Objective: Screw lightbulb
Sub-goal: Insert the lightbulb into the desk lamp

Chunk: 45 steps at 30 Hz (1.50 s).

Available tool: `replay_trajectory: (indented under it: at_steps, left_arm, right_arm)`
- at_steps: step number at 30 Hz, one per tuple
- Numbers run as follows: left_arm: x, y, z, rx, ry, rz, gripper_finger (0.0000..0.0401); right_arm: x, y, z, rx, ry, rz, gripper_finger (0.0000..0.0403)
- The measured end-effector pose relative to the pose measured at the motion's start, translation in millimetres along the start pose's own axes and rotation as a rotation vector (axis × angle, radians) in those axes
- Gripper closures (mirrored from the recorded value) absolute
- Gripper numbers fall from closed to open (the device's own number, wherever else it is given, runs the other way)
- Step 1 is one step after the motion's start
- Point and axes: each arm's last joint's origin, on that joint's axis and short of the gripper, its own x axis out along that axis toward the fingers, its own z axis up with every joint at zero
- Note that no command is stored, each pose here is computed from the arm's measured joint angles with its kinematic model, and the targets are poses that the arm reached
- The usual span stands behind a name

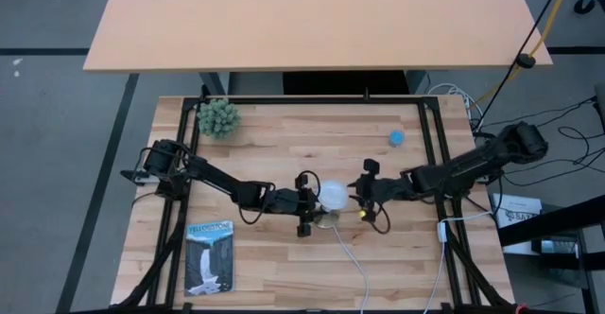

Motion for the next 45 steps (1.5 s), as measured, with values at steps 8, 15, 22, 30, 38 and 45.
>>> replay_trajectory:
  at_steps: [8,15,22,30,38,45]
  left_arm:
    - [0,0,0,0.001,0.004,0.000,0.0248]
    - [0,0,0,0.001,0.005,0.000,0.0248]
    - [0,1,0,-0.001,0.005,0.002,0.0248]
    - [0,1,0,-0.001,0.005,0.001,0.0248]
    - [0,1,0,-0.002,0.003,0.001,0.0247]
    - [0,1,0,-0.002,0.001,0.001,0.0247]
  right_arm:
    - [4,-45,-3,0.009,0.045,0.094,0.0273]
    - [5,-74,-19,0.075,-0.138,0.264,0.0273]
    - [9,-62,-14,0.081,-0.294,0.388,0.0277]
    - [4,-46,-6,0.038,-0.368,0.445,0.0307]
    - [3,-38,-6,0.028,-0.371,0.430,0.0316]
    - [1,-31,-5,0.011,-0.383,0.460,0.0316]
